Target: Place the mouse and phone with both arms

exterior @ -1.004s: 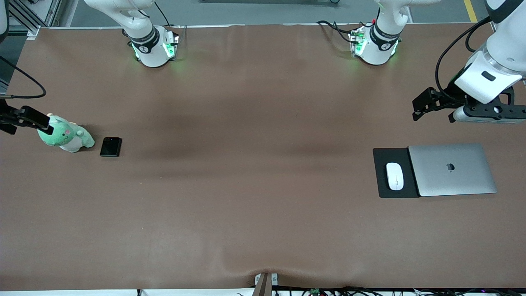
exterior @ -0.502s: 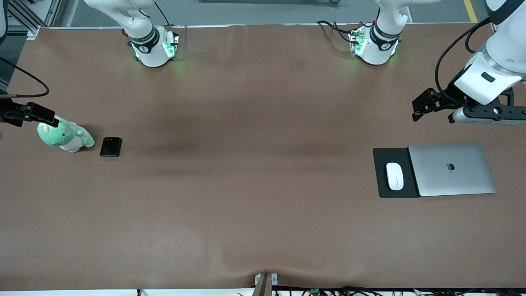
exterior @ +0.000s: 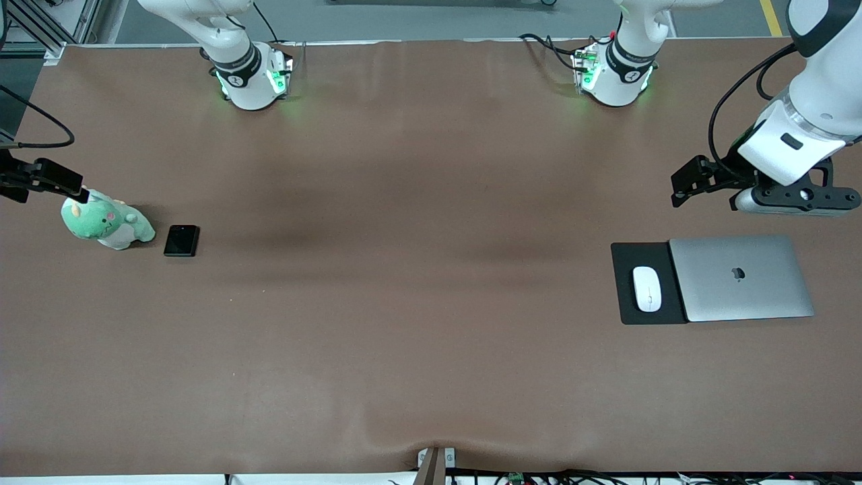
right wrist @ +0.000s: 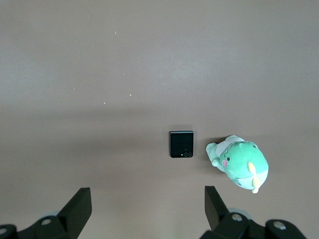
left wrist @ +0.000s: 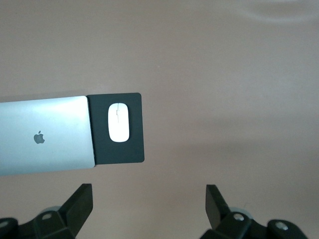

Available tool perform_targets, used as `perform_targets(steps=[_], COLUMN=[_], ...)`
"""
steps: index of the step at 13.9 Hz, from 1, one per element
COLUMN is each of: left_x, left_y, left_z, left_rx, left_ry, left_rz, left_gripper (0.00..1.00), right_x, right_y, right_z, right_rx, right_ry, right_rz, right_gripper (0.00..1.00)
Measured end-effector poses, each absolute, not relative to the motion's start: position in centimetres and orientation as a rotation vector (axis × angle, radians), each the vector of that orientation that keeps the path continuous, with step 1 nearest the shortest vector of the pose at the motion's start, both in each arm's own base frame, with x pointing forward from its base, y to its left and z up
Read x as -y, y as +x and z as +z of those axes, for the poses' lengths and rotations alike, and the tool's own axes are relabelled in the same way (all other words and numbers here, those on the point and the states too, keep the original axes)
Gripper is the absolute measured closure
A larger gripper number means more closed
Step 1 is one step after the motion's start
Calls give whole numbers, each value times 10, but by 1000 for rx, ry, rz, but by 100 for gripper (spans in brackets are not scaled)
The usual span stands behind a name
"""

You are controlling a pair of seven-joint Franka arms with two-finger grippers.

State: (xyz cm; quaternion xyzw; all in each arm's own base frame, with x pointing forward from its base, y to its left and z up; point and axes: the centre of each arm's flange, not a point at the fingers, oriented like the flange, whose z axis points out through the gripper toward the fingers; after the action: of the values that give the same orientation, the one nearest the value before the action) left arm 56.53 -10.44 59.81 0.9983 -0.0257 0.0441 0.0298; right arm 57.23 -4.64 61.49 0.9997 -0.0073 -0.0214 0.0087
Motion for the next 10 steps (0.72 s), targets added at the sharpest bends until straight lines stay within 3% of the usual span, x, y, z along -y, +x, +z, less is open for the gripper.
perform_targets(steps=[10], left_x=[107], left_y=[571], left_z=[598], left_rx=[84], left_ry=[3072], left_rz=[158], left_gripper=[0], right_x=[44], right_y=[577], right_z=[617], right_rx=[0], right_ry=[3124], right_rz=[-7], right_gripper=[0])
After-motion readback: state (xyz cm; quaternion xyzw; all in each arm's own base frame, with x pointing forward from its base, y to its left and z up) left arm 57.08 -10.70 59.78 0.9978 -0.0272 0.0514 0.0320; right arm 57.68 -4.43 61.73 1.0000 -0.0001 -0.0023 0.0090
